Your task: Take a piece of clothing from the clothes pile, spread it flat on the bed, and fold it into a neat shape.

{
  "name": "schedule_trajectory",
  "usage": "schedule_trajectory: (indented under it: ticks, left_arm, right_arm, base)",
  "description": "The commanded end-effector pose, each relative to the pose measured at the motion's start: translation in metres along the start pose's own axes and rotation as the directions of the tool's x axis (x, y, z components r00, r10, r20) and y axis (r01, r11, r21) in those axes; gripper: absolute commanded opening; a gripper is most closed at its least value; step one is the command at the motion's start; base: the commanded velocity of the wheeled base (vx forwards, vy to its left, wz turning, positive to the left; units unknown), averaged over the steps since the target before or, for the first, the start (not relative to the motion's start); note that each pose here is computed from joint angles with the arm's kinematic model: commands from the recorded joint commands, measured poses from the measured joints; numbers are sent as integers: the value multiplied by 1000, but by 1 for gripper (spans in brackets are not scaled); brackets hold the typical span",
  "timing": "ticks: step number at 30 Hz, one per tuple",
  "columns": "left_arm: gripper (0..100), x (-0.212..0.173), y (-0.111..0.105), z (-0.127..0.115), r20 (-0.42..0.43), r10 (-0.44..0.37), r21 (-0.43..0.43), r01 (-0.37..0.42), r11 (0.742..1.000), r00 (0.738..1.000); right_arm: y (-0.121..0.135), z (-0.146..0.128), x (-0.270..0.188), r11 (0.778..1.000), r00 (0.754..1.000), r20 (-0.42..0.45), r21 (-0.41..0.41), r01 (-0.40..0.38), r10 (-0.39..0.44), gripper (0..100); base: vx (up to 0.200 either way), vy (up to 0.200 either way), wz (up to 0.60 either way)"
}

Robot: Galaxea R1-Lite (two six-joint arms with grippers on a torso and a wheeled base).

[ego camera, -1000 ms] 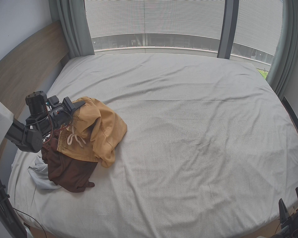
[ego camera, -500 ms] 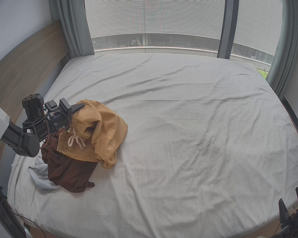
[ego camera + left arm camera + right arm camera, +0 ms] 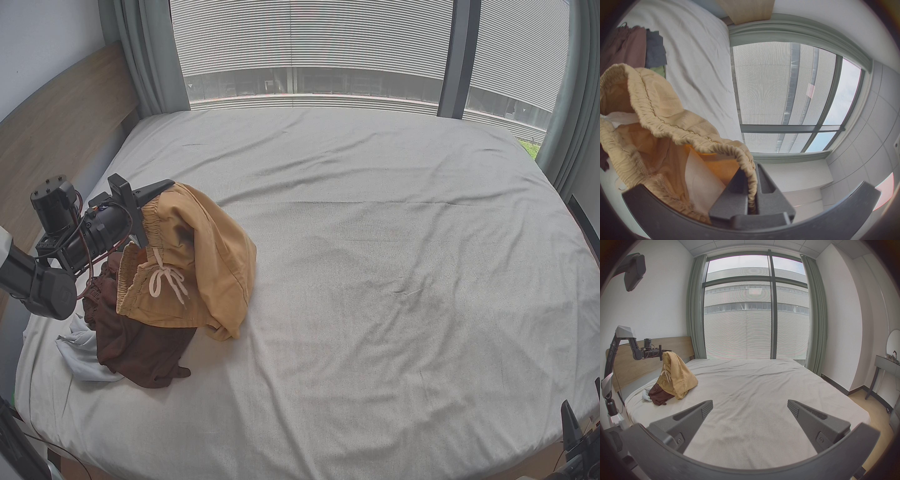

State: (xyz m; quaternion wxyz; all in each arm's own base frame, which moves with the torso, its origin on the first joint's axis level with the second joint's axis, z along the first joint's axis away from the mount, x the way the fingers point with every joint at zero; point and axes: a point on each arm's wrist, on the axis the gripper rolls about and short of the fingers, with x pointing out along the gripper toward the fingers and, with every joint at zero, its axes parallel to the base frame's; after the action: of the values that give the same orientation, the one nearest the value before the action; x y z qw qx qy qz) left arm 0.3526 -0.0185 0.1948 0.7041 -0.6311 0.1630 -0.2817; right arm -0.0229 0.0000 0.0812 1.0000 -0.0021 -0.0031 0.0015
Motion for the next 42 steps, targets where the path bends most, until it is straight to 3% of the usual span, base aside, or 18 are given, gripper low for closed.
schedule_trajectory:
  ticks: [1, 5, 16, 27, 42]
  left_arm:
    - [0, 1, -17, -13, -31, -65, -42, 64, 997, 997]
    - [0, 3, -19, -21, -53, -90, -71, 86, 994, 995]
    - [0, 19, -32, -70, -169, -157, -109, 140, 984, 973]
    - [0, 30, -43, -93, -221, -206, -192, 165, 967, 953]
    - [0, 56, -38, -128, -324, -233, -226, 164, 960, 917]
  right_arm:
    - [0, -5, 0, 1000, 1000, -2, 0, -2, 2, 100]
    - [0, -5, 0, 1000, 1000, -2, 0, 0, 0, 100]
    - [0, -5, 0, 1000, 1000, -2, 0, -2, 2, 100]
    - [0, -5, 0, 1000, 1000, 0, 0, -2, 2, 100]
    - [0, -5, 0, 1000, 1000, -2, 0, -3, 3, 100]
  base:
    - [0, 0, 0]
    - [0, 0, 0]
    - [0, 0, 0]
    - [0, 0, 0]
    - [0, 0, 0]
